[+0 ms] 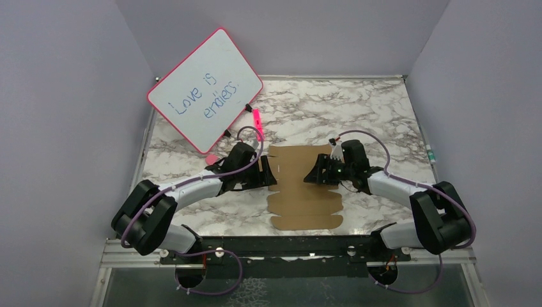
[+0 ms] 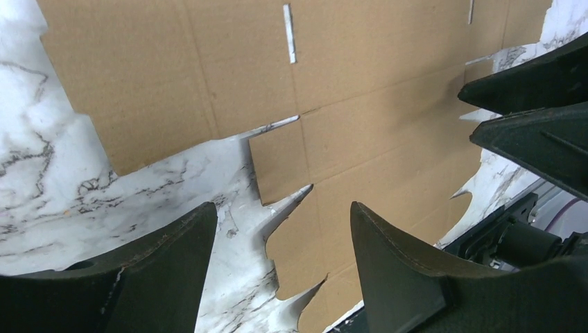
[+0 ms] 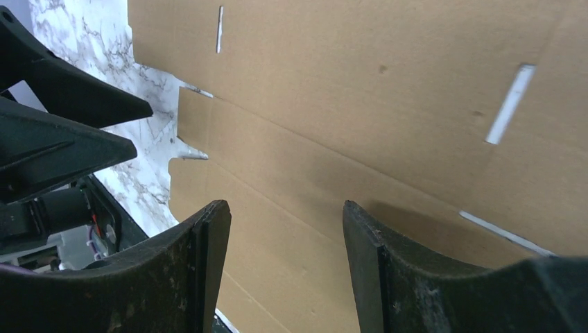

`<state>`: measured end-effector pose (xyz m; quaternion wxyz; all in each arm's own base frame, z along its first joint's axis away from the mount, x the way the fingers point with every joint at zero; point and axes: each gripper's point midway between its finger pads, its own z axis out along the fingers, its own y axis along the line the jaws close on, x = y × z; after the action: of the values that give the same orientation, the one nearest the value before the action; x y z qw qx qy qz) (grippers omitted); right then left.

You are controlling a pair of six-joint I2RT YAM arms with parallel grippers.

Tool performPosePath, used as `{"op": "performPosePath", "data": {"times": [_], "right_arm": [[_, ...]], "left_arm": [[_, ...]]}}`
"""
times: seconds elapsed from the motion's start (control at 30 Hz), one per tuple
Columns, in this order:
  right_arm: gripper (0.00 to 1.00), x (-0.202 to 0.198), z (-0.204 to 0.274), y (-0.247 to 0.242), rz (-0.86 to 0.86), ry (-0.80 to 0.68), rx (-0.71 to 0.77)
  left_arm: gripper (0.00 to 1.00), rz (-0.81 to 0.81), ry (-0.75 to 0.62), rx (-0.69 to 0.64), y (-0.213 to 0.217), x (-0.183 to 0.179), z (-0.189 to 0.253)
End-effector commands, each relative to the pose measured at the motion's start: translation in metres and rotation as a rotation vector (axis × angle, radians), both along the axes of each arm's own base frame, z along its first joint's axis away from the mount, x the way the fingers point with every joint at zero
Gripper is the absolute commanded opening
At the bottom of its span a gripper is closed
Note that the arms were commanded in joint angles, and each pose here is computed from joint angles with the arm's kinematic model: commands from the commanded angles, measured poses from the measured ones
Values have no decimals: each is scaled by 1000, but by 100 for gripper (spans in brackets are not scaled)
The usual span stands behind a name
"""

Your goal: Fold the paper box

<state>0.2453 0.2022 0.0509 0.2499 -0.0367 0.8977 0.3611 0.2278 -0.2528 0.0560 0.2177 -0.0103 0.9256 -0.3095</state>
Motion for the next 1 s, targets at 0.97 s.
{"op": "performPosePath", "data": {"times": [0.97], "right_arm": [[66,-21,-33,94,130,25,11]], "left_arm": [[39,20,-42,-63,-11,4,12]]}}
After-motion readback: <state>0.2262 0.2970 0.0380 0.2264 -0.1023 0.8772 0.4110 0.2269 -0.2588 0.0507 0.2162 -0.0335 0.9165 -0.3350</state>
